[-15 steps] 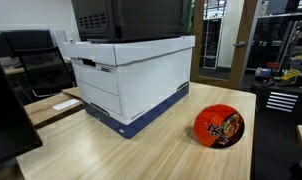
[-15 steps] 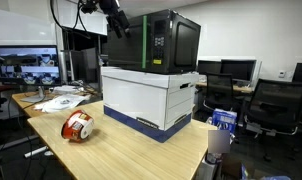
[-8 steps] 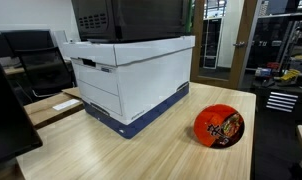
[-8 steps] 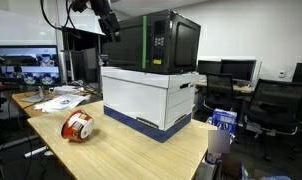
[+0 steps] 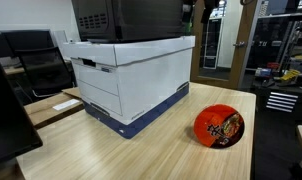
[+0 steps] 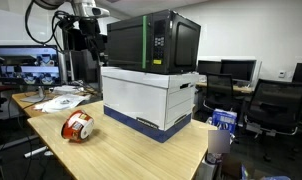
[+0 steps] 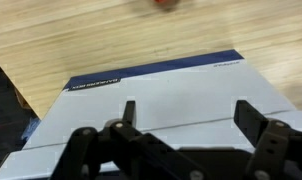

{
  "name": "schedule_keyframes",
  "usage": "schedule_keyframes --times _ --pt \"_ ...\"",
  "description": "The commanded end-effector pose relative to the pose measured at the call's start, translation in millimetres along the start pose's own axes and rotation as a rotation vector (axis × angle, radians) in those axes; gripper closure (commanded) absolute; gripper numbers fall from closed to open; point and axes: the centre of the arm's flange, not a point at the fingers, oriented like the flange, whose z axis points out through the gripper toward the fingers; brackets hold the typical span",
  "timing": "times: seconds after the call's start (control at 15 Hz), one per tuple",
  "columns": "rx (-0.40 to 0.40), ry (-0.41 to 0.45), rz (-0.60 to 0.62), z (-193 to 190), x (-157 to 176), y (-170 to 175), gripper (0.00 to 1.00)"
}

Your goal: Take the container out of the microwave, set it upright on the table, and close the microwave door

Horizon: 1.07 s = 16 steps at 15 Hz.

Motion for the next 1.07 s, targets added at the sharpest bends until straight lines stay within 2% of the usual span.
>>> schedule_keyframes --times 0.0,0.13,0.2,0.27,0.33,0.87,1.0 --pt "-0.008 -0.029 -0.047 24 -34 -13 0.0" --pt "-0.015 -0.056 -0.07 41 -47 -21 0.0" --pt "-0.017 -0.065 -0.082 49 -52 -23 0.25" --pt "-0.018 -0.074 -0.094 56 -56 -26 0.26" --pt "-0.018 -0.083 -0.104 62 -60 -28 0.31" --pt "-0.012 -0.166 -0.173 109 -91 -40 0.89" --pt "-0.009 -0.21 -0.182 118 -95 -38 0.97"
